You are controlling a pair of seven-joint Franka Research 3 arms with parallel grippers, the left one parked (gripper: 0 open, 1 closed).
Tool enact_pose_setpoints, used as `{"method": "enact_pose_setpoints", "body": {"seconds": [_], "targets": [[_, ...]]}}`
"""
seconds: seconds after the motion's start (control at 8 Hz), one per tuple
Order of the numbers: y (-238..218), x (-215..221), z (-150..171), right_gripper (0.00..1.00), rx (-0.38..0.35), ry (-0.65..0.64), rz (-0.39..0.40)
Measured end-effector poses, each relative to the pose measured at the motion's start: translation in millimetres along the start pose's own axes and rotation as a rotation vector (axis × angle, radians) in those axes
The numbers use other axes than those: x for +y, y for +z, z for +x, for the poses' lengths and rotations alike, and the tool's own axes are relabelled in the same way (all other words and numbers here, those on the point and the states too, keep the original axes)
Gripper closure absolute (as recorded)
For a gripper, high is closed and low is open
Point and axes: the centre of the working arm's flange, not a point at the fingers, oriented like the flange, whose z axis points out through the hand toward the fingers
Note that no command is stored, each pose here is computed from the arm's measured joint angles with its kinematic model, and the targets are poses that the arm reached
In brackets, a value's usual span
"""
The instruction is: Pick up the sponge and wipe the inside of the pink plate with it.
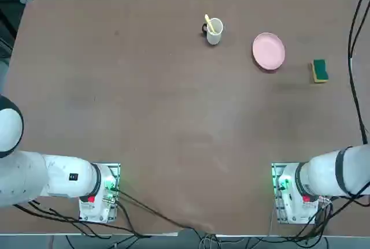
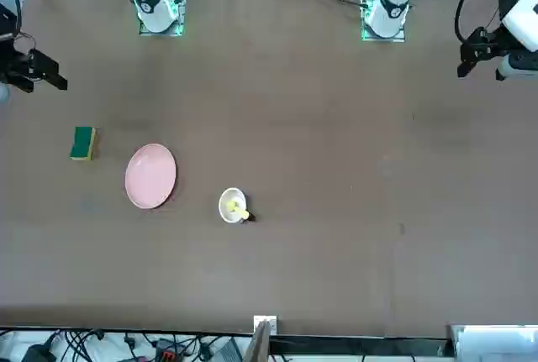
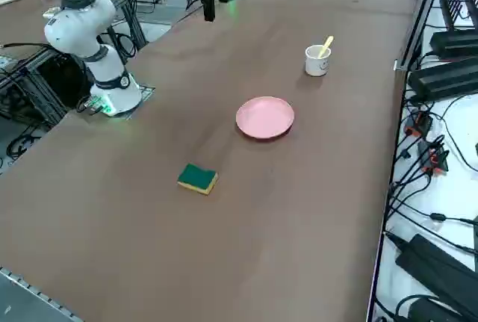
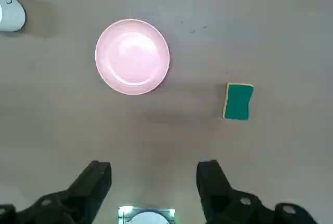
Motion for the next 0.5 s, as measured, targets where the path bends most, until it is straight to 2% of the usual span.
{"method": "enact_pose_setpoints", "body": {"seconds": [0.5], "targets": [[-0.5, 0.8, 4.5, 0.0, 0.018, 0.012, -0.002]]}}
